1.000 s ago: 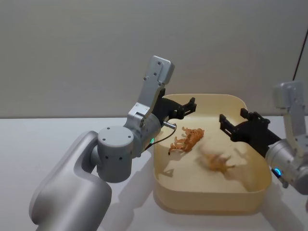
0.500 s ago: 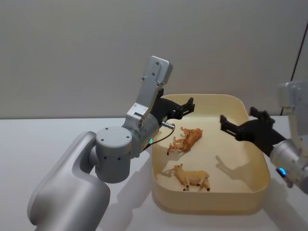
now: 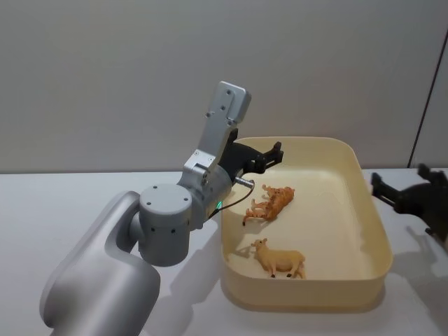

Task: Pick up the toy alternately with two hands and place it into the central storage box.

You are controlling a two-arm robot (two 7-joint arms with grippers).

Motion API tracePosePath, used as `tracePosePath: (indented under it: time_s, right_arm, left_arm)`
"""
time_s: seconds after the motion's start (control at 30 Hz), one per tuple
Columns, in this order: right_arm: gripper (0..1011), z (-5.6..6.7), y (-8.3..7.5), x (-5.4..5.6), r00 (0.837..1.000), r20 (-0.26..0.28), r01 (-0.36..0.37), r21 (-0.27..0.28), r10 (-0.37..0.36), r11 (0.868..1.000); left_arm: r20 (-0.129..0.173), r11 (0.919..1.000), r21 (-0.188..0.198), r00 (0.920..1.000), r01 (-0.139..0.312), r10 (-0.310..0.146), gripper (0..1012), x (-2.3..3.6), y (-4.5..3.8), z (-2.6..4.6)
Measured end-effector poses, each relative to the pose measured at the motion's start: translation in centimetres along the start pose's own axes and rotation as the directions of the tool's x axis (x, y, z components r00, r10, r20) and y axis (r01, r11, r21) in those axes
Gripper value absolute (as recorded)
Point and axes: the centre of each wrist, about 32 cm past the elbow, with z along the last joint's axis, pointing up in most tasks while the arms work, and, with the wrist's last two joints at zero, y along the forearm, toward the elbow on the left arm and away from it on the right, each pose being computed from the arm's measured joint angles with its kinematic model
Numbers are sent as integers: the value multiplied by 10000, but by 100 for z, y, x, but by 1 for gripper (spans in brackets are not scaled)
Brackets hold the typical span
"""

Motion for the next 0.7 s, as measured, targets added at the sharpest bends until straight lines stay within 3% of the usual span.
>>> tracePosePath:
  time_s: [0.5,0.7]
  right_arm:
    - [1001,-103,-391,364,9911,286,1313,-519,-1299,9900]
    - [1001,-155,-456,454,9865,414,1616,-802,-1587,9836]
  left_arm:
    - [0,10000,0,10000,0,0,1001,0,0,0]
    - [1,10000,0,10000,0,0,1001,0,0,0]
